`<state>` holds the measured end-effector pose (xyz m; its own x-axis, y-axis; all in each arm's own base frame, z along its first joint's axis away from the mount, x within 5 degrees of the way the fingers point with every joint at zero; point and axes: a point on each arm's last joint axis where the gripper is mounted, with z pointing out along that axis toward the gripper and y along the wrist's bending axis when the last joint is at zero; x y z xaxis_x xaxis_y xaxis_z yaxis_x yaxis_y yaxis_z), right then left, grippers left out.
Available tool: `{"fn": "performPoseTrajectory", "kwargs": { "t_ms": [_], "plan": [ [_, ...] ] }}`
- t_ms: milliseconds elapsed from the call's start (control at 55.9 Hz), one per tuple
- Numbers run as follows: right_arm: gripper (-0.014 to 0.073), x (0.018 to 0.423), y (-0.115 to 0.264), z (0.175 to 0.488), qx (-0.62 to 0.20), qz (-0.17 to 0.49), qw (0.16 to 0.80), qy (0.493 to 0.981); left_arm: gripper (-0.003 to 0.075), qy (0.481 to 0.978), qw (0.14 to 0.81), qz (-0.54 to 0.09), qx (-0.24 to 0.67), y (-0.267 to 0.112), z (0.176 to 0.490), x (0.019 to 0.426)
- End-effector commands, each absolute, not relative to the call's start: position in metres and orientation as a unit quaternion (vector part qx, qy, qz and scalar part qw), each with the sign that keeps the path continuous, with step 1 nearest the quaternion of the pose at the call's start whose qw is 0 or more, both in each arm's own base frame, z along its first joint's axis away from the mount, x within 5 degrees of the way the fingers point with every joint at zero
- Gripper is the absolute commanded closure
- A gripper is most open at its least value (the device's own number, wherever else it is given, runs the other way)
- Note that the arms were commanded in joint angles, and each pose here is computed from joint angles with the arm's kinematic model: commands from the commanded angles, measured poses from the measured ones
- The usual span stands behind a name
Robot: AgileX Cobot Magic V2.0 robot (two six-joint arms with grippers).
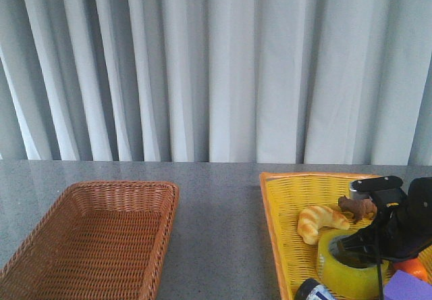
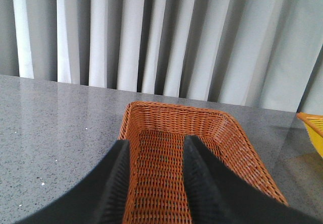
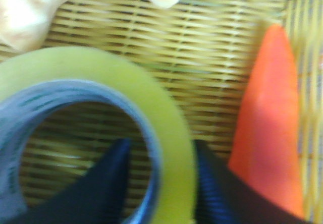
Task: Transfer tape with both arms
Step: 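Grasp the yellow tape roll with the right gripper and lift it, then carry the tape toward the table center and set it down, open right gripper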
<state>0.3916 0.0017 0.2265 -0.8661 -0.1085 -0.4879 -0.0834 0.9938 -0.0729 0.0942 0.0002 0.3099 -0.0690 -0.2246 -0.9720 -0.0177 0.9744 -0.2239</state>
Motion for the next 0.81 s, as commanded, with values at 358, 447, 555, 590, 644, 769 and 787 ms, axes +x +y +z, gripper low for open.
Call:
{"fn": "performPoseTrajectory", "kwargs": {
  "t_ms": [358,447,555,590,644,769,787],
  "plan": [
    [0.0603,0.387,0.0,0.36,-0.045,-0.035,0.444,0.894,0.0458,0.694,0.711,-0.079,-0.082,0.001,0.327,0.095],
    [0.0603,0.378,0.007,0.404,-0.019,0.016,0.501,0.865,0.0458,0.696,0.709,-0.079,-0.082,0.001,0.327,0.095],
    [0.0602,0.369,0.024,0.444,-0.022,0.101,0.548,0.83,0.0458,0.696,0.709,-0.079,-0.082,0.001,0.327,0.095],
    [0.0602,0.367,0.034,0.452,-0.047,0.119,0.556,0.821,0.0458,0.696,0.709,-0.079,-0.082,0.001,0.327,0.095],
    [0.0602,0.365,0.052,0.457,-0.099,0.138,0.563,0.809,0.0458,0.696,0.709,-0.079,-0.082,0.001,0.327,0.095],
    [0.0602,0.367,0.106,0.441,-0.219,0.17,0.543,0.793,0.0458,0.695,0.71,-0.079,-0.082,0.001,0.327,0.095],
    [0.0601,0.368,0.114,0.436,-0.235,0.172,0.535,0.793,0.0458,0.695,0.71,-0.079,-0.082,0.001,0.327,0.095]
  ]
}}
